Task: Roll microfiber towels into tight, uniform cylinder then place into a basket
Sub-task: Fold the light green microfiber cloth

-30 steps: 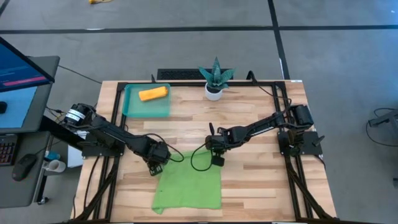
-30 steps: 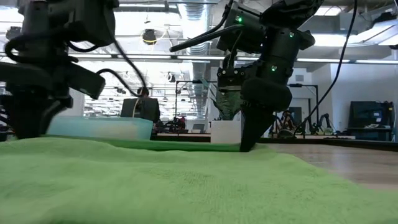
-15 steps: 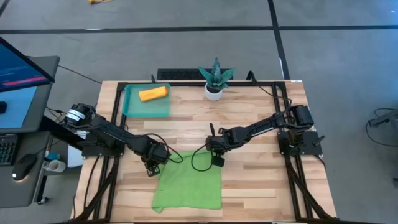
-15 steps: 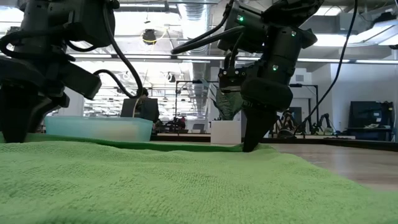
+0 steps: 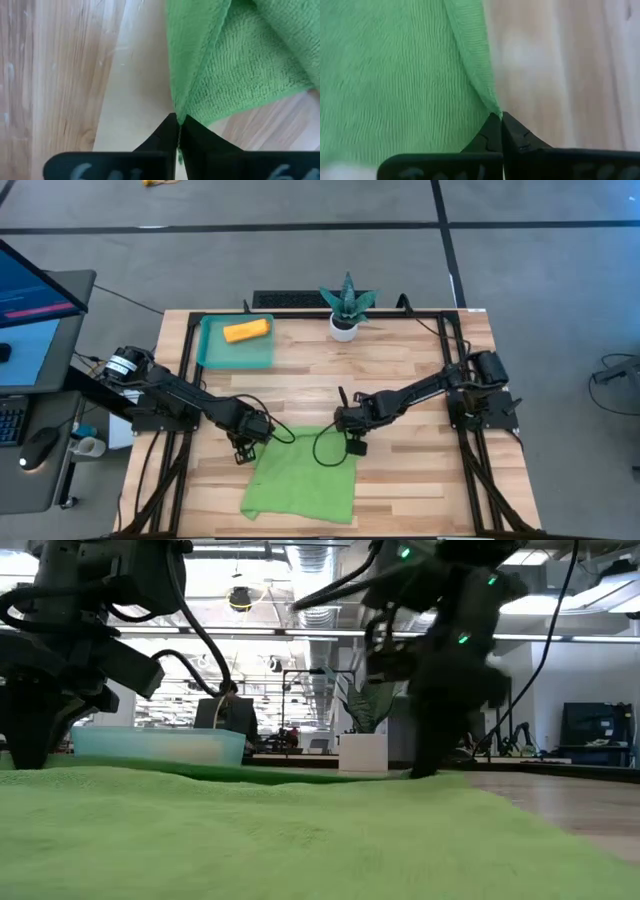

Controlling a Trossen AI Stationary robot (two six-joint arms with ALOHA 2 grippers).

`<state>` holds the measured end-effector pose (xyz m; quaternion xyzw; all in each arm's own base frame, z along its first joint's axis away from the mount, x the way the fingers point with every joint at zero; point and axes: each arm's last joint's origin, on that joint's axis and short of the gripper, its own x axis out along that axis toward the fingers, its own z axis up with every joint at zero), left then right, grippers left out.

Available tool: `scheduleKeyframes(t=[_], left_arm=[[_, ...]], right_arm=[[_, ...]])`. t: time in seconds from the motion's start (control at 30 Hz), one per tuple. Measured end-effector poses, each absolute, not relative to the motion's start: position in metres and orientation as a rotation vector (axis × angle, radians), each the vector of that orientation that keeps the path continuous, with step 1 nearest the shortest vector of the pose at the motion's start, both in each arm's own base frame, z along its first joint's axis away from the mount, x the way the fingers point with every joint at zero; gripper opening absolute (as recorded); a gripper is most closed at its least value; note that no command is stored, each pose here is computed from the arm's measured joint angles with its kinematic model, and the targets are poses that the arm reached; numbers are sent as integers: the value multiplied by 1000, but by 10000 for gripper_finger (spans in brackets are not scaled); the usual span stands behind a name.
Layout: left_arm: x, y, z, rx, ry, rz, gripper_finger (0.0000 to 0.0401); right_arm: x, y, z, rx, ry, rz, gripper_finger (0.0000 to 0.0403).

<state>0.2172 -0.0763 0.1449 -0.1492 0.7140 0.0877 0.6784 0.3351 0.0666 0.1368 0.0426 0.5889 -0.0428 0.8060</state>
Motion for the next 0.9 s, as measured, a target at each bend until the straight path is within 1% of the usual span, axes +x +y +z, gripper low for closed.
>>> scheduleKeyframes(t=[0.1,0.23,0.33,0.53,0.73,0.9], left_arm=[[219,-77,154,-301,1630,182,2],[225,-77,176,-196,1650,176,2],[229,-78,195,-116,1670,163,1],[234,-78,244,-9,1718,136,0],[238,-75,299,8,1688,94,0],[247,-73,336,-82,1581,-77,0]], right_arm=[[328,75,149,83,1257,-70,4],[316,81,172,89,1223,-131,3],[307,86,191,94,1165,-153,4],[289,97,225,103,1083,-96,4],[271,96,262,92,1069,-111,4],[259,93,294,69,1099,-126,5]])
